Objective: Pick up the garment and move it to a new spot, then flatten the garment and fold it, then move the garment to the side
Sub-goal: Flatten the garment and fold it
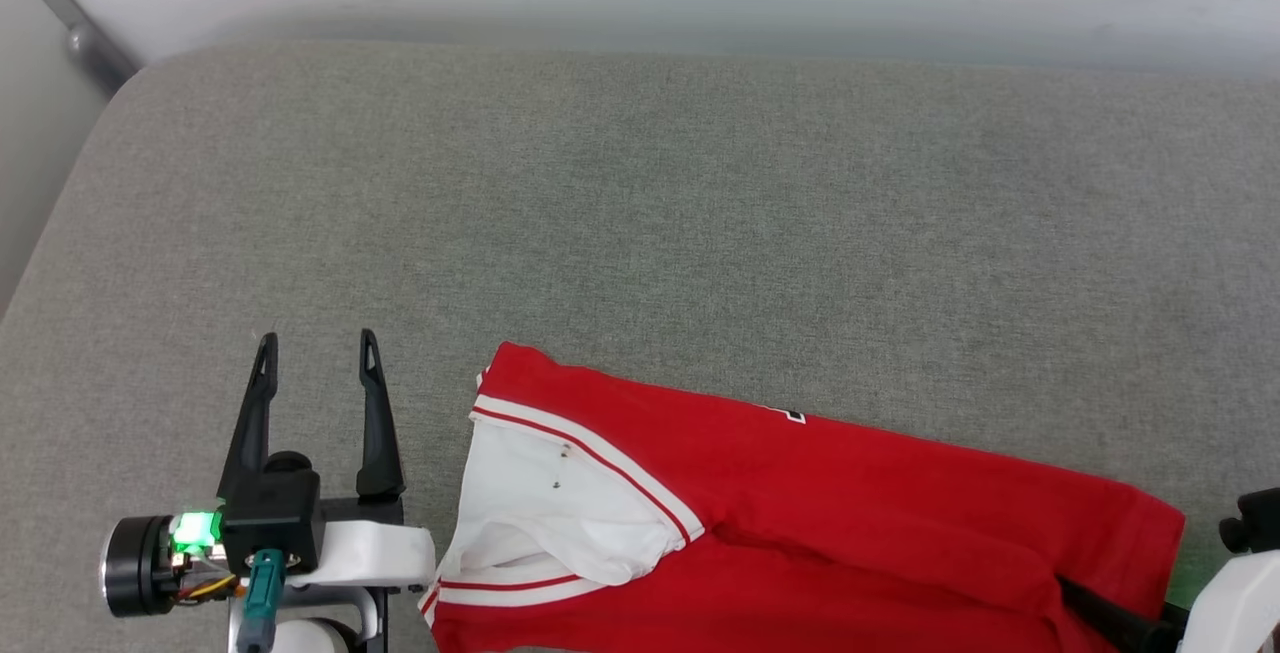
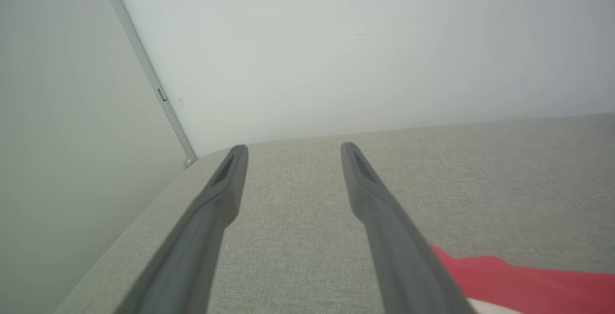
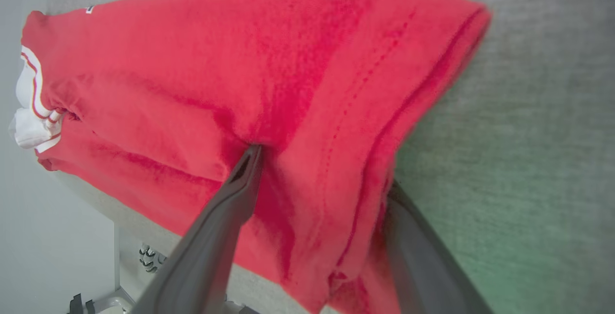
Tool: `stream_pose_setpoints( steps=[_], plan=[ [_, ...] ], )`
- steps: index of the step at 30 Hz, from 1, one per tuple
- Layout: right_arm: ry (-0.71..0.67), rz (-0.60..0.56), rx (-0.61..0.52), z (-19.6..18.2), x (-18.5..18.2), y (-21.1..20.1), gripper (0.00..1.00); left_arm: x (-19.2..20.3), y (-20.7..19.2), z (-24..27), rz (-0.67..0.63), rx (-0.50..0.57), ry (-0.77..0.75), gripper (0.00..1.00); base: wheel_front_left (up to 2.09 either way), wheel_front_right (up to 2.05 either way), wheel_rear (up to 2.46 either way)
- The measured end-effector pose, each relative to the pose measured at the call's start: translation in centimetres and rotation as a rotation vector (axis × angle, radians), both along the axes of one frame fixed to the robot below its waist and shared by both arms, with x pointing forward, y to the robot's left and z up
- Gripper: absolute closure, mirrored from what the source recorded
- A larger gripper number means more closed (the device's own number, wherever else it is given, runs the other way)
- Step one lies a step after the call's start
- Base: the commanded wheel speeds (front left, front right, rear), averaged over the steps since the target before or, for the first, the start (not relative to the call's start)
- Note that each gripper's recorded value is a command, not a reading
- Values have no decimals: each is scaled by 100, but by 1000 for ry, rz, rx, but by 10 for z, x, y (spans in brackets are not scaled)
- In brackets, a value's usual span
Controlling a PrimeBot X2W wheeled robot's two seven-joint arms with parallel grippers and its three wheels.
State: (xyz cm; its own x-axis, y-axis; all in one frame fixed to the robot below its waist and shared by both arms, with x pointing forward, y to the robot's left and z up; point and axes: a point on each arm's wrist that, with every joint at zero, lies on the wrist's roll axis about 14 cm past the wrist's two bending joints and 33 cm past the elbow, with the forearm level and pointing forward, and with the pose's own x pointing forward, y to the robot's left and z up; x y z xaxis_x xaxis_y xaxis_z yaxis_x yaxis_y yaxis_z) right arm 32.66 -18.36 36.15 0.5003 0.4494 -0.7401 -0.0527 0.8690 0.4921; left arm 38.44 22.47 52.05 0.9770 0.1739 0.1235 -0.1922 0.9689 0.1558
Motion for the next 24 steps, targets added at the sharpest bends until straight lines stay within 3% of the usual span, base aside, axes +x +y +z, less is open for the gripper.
stream_pose_setpoints(
  steps=[2, 12, 24],
  plan=[
    [-1, 11, -1, 0, 0, 2, 100, -3, 1, 0, 12, 5, -4, 0, 0, 0, 0],
    [-56, 3, -35, 14, 9, -12, 100, -22, -6, 0, 15, 36, -12, 0, 0, 0, 0],
    [-103, -108, -203, 44, 15, -97, 100, -42, -9, -4, 6, 43, 3, 0, 0, 0, 0]
  ],
)
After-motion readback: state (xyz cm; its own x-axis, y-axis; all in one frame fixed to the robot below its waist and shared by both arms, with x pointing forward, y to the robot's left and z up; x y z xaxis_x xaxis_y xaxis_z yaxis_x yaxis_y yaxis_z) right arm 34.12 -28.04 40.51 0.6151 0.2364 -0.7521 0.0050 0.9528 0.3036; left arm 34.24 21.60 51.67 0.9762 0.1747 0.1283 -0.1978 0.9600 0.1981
